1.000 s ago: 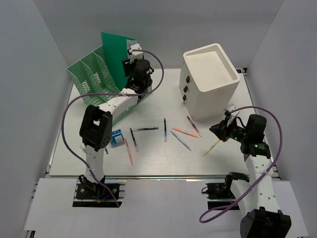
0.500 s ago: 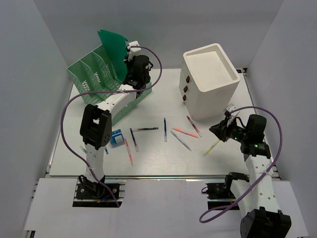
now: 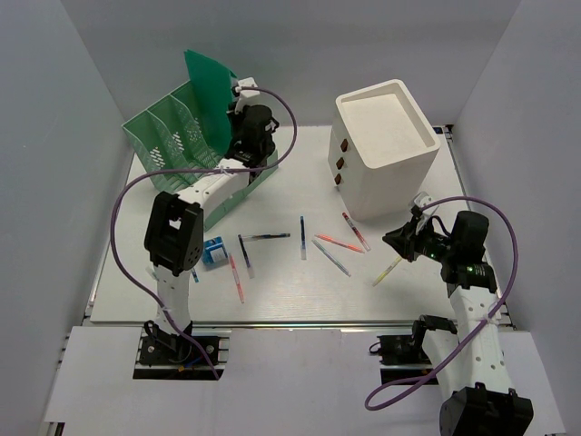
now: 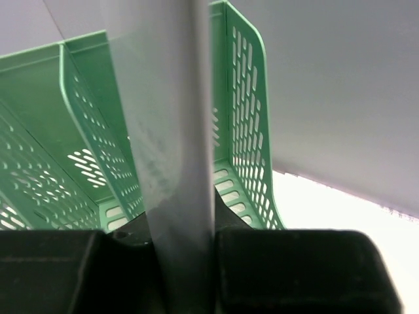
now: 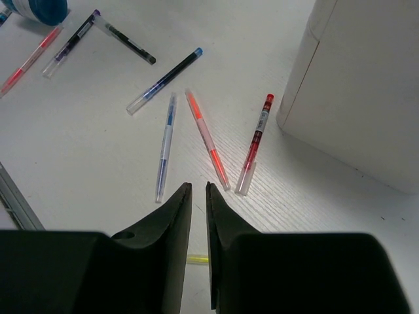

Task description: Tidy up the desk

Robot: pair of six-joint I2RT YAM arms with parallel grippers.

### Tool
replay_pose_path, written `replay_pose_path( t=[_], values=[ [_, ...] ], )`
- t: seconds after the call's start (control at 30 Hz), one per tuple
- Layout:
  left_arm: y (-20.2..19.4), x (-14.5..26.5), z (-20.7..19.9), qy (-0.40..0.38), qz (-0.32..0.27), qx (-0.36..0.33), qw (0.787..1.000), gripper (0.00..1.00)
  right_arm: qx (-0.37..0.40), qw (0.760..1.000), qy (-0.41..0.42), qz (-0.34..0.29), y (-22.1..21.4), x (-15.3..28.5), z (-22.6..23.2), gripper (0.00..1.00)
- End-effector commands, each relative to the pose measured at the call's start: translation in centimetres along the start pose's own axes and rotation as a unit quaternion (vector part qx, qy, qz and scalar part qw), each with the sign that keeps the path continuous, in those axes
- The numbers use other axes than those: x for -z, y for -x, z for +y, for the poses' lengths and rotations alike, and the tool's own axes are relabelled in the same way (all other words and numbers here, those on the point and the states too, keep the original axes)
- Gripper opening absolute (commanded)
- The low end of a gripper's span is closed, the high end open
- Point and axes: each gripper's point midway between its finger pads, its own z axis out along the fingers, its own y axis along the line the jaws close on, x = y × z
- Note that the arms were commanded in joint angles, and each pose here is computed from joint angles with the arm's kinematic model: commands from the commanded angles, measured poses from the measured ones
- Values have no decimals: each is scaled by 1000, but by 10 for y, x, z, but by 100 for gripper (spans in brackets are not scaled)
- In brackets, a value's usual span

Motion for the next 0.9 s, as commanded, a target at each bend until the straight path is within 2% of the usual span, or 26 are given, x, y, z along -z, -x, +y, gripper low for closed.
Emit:
replay_pose_path(
  t=[0.0, 0.3, 0.87],
  values=[
    [78, 17, 18, -9, -71, 68, 995, 0, 15, 1000, 13, -10, 7, 2, 6, 20],
    [93, 33, 29, -13, -128, 67, 989, 0, 19, 1000, 18, -11, 8, 2, 8, 20],
    [70, 36, 31, 20, -177, 67, 982, 0, 18, 1000, 24, -5, 4, 1, 8, 21]
  ],
)
